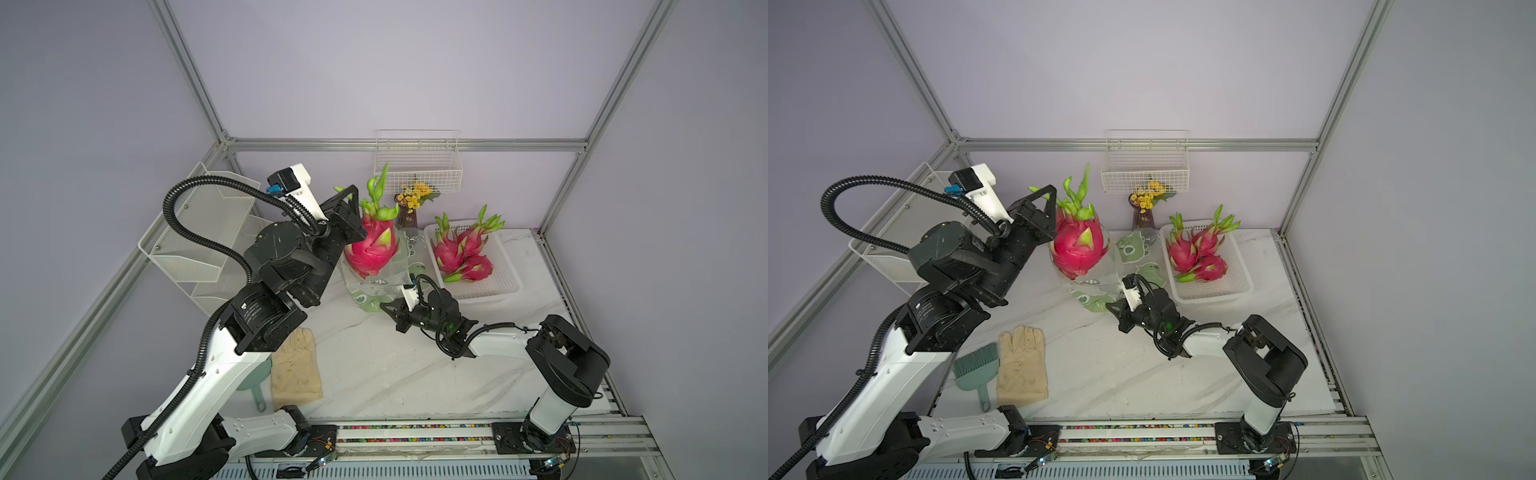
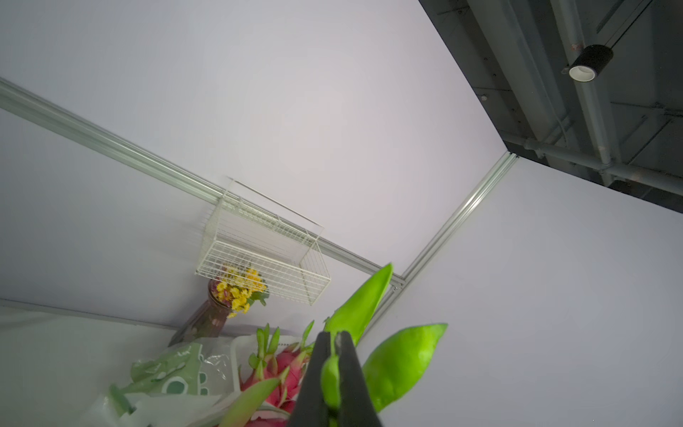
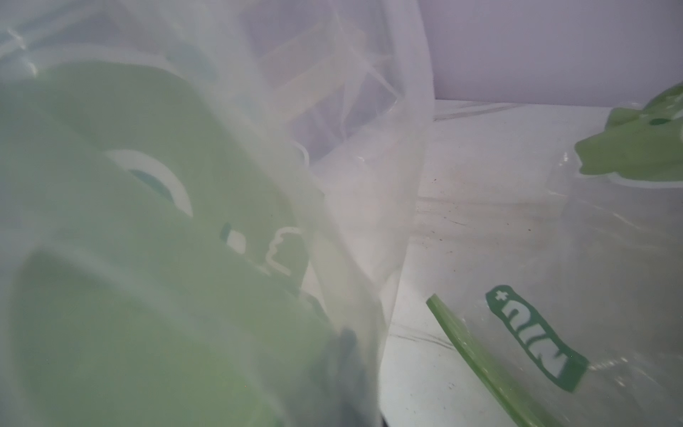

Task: Open the zip-top bag and take out the dragon fruit
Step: Place the zipper food storage bag at the center of the board.

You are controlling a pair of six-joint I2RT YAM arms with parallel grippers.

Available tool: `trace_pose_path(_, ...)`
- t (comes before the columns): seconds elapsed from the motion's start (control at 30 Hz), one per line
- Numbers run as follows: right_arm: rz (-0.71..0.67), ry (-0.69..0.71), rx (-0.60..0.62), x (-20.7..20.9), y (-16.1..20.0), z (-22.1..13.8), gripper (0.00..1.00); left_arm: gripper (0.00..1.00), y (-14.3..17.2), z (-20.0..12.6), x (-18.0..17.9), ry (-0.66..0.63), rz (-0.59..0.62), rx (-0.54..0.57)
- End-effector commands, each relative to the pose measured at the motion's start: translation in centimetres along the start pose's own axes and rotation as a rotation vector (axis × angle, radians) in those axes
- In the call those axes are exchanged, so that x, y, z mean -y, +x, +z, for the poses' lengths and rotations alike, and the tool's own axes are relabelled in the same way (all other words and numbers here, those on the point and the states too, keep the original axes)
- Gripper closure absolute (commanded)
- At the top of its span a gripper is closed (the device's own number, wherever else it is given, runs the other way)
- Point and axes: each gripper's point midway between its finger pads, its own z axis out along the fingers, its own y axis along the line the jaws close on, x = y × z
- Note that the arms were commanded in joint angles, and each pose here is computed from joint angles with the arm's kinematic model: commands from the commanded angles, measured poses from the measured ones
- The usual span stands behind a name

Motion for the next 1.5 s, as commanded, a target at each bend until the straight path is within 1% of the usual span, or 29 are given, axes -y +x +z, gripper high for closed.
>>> trace_pose_path(0.0,0.093,-0.072,-0.010,-0.8,0.4,2.3,1.00,1.00,-4.5,-1.0,-0.5,-0.042,0.066,0.125)
trace_pose_path(0.07,0.165,-0.078,-0.021,-0.6,0.6,4.0,1.00,1.00,-4.8,-0.9,-0.9,-0.057,0.092,0.132)
trace_pose_path(0.17,0.230,-0.109,-0.029,-0.9,1.2,6.2,1.00,1.00,-5.5,-0.9,-1.4,-0.075,0.119,0.143)
trace_pose_path(0.27,0.268,-0.087,-0.053,-0.2,2.5,8.0,1.00,1.00,-6.7,-0.8,-1.2,-0.076,0.149,0.158)
trace_pose_path(0.37,0.302,-0.063,-0.090,0.6,3.7,9.7,1.00,1.00,-7.1,-0.7,-0.7,-0.061,0.163,0.159)
trace_pose_path(0.57,0.340,-0.013,-0.138,2.0,5.3,11.9,0.94,1.00,-6.9,-0.3,-0.1,-0.029,0.171,0.158)
trace_pose_path(0.73,0.369,0.035,-0.161,3.5,6.6,13.0,0.93,1.00,-7.5,-0.1,0.6,-0.006,0.173,0.173)
trace_pose_path(0.8,0.377,0.030,-0.166,3.6,7.0,13.6,0.92,1.00,-7.8,0.1,0.7,-0.010,0.185,0.177)
trace_pose_path(1.0,0.424,0.035,-0.157,4.2,7.0,14.8,0.89,1.00,-6.9,0.7,0.5,-0.016,0.200,0.156)
trace_pose_path(1.13,0.454,0.052,-0.161,4.7,6.0,15.4,0.74,1.00,-6.0,1.0,0.0,-0.024,0.195,0.137)
trace_pose_path(1.23,0.489,0.090,-0.200,5.5,5.3,15.4,0.62,1.00,-5.3,1.1,-0.5,-0.033,0.189,0.123)
trace_pose_path(1.3,0.492,0.116,-0.234,5.7,4.9,15.1,0.58,1.00,-4.8,1.1,-0.9,-0.038,0.185,0.112)
trace_pose_path(1.4,0.466,0.144,-0.333,5.0,4.6,14.5,0.52,1.00,-4.0,1.0,-1.5,-0.050,0.179,0.095)
trace_pose_path(1.47,0.470,0.166,-0.367,4.8,4.2,13.4,0.48,1.00,-3.7,0.9,-1.8,-0.051,0.170,0.091)
